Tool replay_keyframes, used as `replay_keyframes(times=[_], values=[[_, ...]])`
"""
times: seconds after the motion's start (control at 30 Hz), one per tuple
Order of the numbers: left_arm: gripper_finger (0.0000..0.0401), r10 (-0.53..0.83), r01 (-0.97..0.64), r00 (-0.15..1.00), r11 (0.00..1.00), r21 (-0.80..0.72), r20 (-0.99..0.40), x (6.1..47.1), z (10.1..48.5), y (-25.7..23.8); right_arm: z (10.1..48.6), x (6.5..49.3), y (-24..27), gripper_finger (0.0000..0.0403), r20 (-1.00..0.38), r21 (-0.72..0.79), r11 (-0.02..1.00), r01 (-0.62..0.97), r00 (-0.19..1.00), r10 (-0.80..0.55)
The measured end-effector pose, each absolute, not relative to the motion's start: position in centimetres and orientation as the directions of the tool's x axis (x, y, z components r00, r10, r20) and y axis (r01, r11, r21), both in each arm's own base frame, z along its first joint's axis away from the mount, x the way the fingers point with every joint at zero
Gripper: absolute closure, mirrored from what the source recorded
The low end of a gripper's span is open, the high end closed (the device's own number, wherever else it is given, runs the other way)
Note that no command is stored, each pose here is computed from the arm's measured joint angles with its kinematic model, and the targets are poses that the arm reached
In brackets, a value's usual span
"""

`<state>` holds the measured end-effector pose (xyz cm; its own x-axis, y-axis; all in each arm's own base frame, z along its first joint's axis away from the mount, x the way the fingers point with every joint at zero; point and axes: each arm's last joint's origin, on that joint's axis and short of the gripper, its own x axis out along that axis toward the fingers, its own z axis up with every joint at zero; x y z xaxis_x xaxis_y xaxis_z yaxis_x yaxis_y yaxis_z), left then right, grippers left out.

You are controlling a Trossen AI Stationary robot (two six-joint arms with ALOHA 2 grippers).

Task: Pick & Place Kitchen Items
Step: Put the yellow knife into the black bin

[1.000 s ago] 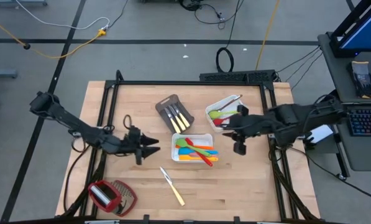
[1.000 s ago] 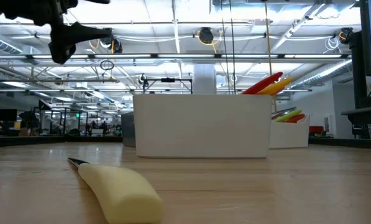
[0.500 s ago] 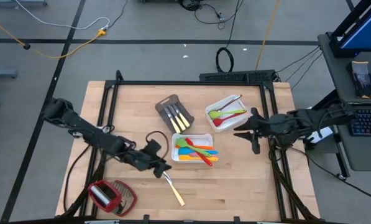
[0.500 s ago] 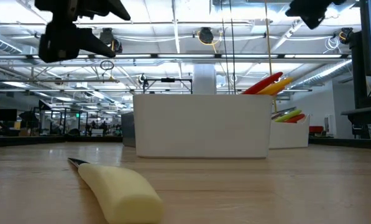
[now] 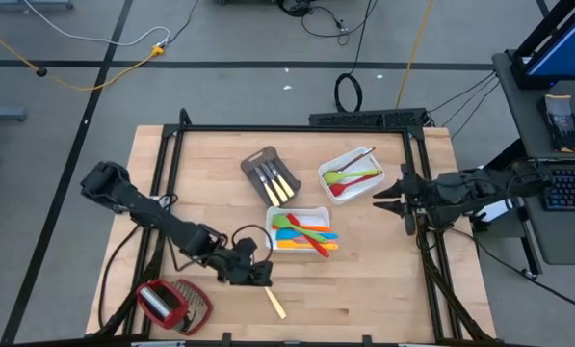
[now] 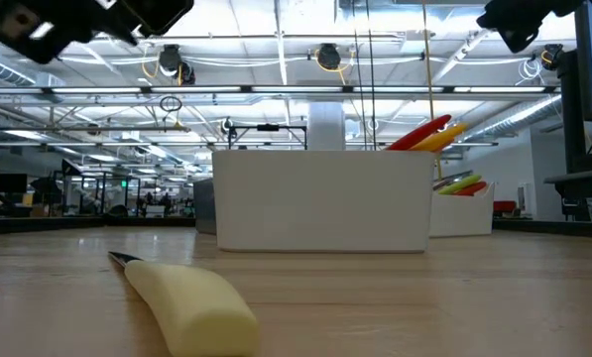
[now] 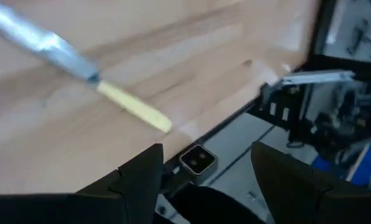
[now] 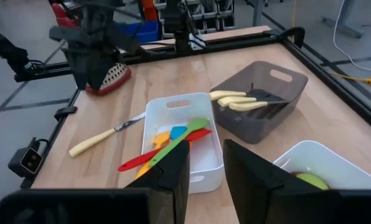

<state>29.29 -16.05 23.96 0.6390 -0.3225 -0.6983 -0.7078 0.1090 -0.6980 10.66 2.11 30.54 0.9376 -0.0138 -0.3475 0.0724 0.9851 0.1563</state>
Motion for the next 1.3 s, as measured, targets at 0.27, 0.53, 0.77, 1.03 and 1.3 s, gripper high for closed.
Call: replay_keyframes(times=[0.27,0.53,0.77,1.03,1.3], values=[[0.0151,-0.337,-0.794,0.598,-0.125,-0.595,-0.727,30.2,20.7,-18.4,30.3,10.5,2.1,0.0314,-0.370,0.106,0.993,0.058,0.929,-0.015],[0.0151,-0.319,-0.782,0.622,-0.204,-0.589,-0.715,31.1,18.5,-19.7,30.5,9.9,1.9,0.0314,-0.353,0.091,0.995,0.049,0.935,-0.014],[0.0151,-0.297,-0.792,0.610,-0.223,-0.568,-0.734,31.6,16.7,-20.0,30.8,9.1,1.7,0.0314,-0.313,0.104,0.994,0.045,0.950,-0.010],[0.0151,-0.294,-0.807,0.590,-0.234,-0.542,-0.752,31.6,16.0,-20.0,30.9,8.8,1.6,0.0314,-0.301,0.107,0.993,0.044,0.953,-0.010],[0.0151,-0.310,-0.824,0.566,-0.176,-0.539,-0.764,31.4,15.8,-20.1,30.9,8.8,1.6,0.0314,-0.302,0.104,0.994,0.043,0.953,-0.010]])
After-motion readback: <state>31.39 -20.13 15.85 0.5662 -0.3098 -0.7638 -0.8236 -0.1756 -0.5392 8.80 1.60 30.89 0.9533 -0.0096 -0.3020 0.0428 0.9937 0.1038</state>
